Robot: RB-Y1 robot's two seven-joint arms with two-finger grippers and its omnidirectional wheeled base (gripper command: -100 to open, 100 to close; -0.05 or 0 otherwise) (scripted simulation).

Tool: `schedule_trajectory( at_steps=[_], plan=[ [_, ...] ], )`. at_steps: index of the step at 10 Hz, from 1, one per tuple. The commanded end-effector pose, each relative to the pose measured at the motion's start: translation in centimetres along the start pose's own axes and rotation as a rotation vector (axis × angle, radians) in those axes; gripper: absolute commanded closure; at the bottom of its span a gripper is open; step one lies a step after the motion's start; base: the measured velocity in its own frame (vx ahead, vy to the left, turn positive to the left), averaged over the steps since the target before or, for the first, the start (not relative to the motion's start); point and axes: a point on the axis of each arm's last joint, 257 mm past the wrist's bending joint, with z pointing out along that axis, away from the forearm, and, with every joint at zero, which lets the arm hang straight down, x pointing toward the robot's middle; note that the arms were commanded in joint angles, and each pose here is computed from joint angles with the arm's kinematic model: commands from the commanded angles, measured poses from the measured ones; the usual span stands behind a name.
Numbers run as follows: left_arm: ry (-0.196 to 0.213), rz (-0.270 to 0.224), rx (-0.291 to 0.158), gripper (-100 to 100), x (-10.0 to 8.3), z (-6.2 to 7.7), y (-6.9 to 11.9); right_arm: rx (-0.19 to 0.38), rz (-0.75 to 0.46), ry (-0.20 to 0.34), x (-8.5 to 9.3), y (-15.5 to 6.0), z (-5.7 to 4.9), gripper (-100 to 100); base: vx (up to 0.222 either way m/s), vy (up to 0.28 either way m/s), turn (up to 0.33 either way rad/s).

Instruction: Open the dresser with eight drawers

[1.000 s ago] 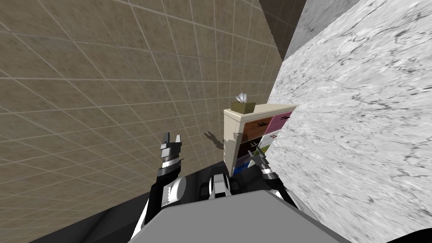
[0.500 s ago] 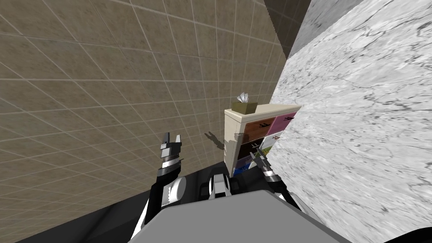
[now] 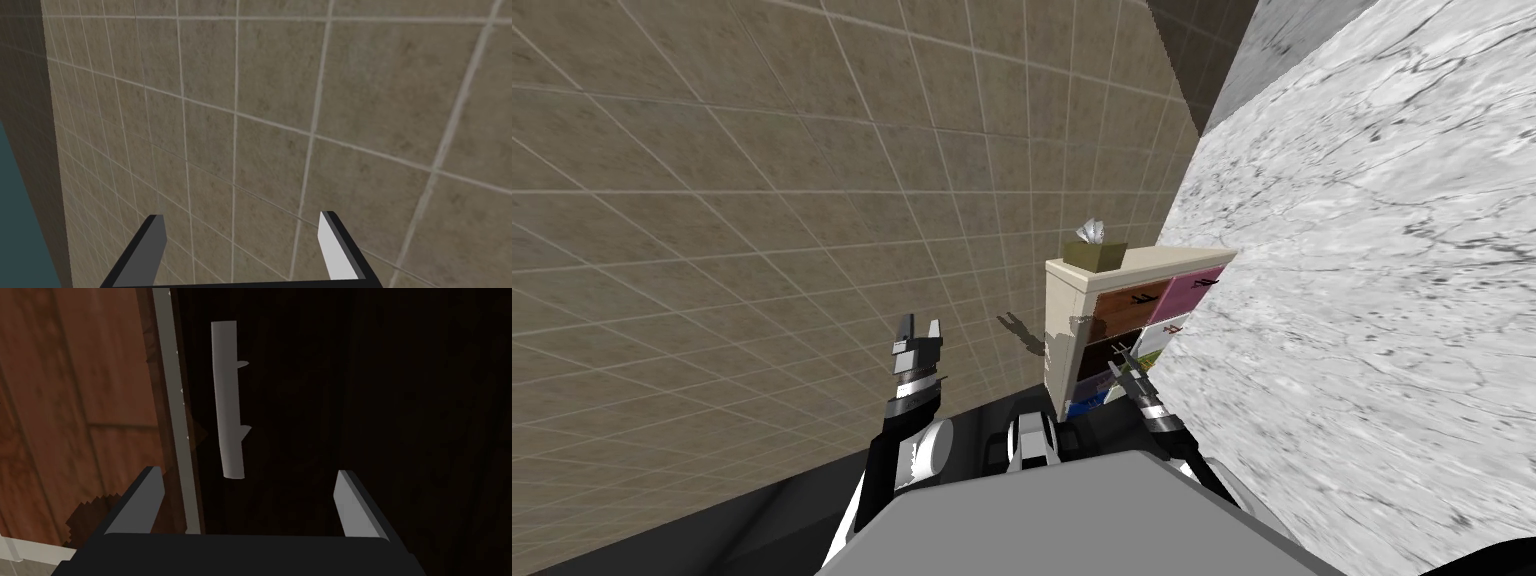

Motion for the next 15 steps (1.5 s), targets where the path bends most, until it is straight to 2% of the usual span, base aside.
schedule_trajectory(
  at_steps=[1, 2, 6, 7, 8, 10, 11, 14, 15],
  plan=[
    [0.000, 0.000, 0.000, 0, 0.0, 0.0, 0.0, -0.003, 0.002, 0.001, -0.4, 0.7, -0.4, 100, -0.014, -0.012, 0.015],
    [0.000, 0.000, 0.000, 0, 0.0, 0.0, 0.0, -0.004, 0.003, 0.002, -0.1, 0.5, -0.1, 100, -0.008, -0.007, 0.005],
    [0.000, 0.000, 0.000, 0, 0.0, 0.0, 0.0, -0.001, 0.002, 0.004, 1.6, -0.7, -0.5, 100, -0.177, 0.012, 0.002],
    [0.000, 0.000, 0.000, 0, 0.0, 0.0, 0.0, -0.001, 0.001, 0.004, 1.3, -0.6, -0.5, 100, -0.101, 0.011, -0.006],
    [0.000, 0.000, 0.000, 0, 0.0, 0.0, 0.0, -0.013, -0.015, -0.032, 1.0, -0.7, 0.1, -100, 0.056, -0.039, 0.197],
    [0.000, 0.000, 0.000, 0, 0.0, 0.0, 0.0, -0.027, -0.036, -0.073, 0.6, -0.8, 0.7, -100, 0.173, -0.073, 0.191],
    [0.000, 0.000, 0.000, 0, 0.0, 0.0, 0.0, -0.022, -0.029, -0.059, 0.7, -0.8, 0.5, -100, 0.100, -0.046, 0.029],
    [0.000, 0.000, 0.000, 0, 0.0, 0.0, 0.0, -0.012, -0.046, -0.034, 2.1, -0.7, 3.7, -100, -0.083, -0.012, 0.107],
    [0.000, 0.000, 0.000, 0, 0.0, 0.0, 0.0, -0.015, -0.052, -0.039, 1.9, -0.7, 3.7, -100, -0.098, -0.002, 0.024]
  ],
)
